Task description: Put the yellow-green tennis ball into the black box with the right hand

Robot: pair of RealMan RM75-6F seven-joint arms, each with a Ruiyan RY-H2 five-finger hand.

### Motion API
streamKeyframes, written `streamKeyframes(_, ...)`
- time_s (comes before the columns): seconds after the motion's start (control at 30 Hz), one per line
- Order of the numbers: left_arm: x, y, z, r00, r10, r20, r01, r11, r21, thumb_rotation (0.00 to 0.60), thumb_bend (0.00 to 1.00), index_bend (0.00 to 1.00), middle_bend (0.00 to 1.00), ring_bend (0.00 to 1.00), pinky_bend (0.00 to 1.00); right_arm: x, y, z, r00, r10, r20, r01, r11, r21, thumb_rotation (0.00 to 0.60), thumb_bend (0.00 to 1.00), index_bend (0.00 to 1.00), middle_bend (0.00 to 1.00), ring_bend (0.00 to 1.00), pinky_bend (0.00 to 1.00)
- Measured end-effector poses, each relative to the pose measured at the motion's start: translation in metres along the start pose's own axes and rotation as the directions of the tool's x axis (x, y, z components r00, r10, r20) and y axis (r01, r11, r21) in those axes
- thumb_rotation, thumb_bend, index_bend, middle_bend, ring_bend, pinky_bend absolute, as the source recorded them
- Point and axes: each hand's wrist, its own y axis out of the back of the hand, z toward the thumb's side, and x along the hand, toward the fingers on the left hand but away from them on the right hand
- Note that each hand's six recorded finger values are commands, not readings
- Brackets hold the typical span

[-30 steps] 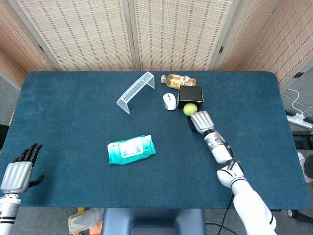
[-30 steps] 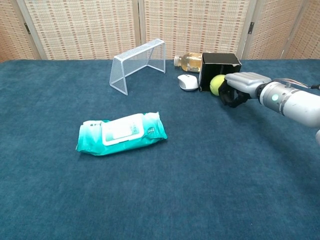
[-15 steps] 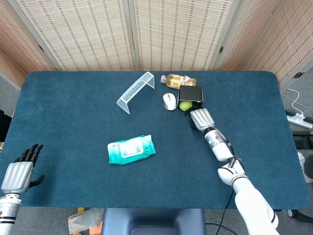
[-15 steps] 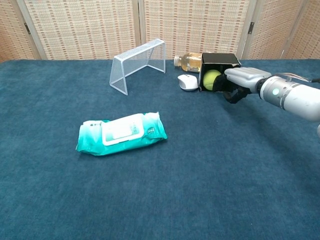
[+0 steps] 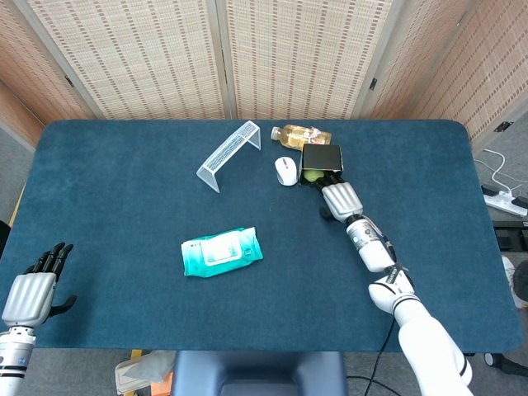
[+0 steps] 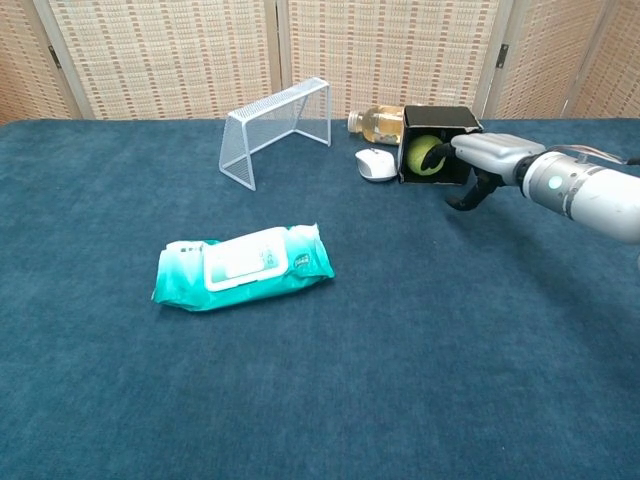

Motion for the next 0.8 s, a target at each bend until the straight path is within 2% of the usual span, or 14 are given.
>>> streamKeyframes(0.13, 0.0000, 0.0001, -0.0001, 1.000, 0.000, 0.000, 0.000, 1.000, -0.001, 0.600, 0.27, 0.08, 0.17, 0.15, 0.37, 0.0006, -0.0003, -0.0001, 1.000, 0.001, -0.004, -0.001, 1.000, 0.003, 0.600, 0.18, 0.17, 0.11, 0.00, 0.11)
streamKeyframes(0.43, -0.0004, 0.0009, -0.0005, 1.000, 0.001, 0.002, -0.001, 1.000, -0.008, 0.600, 0.27, 0.08, 0.17, 0.15, 0.37, 0.0013, -0.0018, -0.0007, 1.000, 0.010, -0.007, -0.009, 1.000, 0.021, 0.600, 0.17, 0.00, 0.02, 0.00, 0.07)
streamKeyframes(0.8, -0.0007, 0.0013, -0.0005, 1.000, 0.002, 0.005, -0.002, 1.000, -0.013, 0.600, 0.27, 0.08, 0.17, 0.15, 0.37, 0.0017, -0.0009, 0.0030, 1.000, 0.005, -0.022, -0.004, 1.000, 0.020, 0.600, 0.17, 0.00, 0.02, 0.00, 0.07)
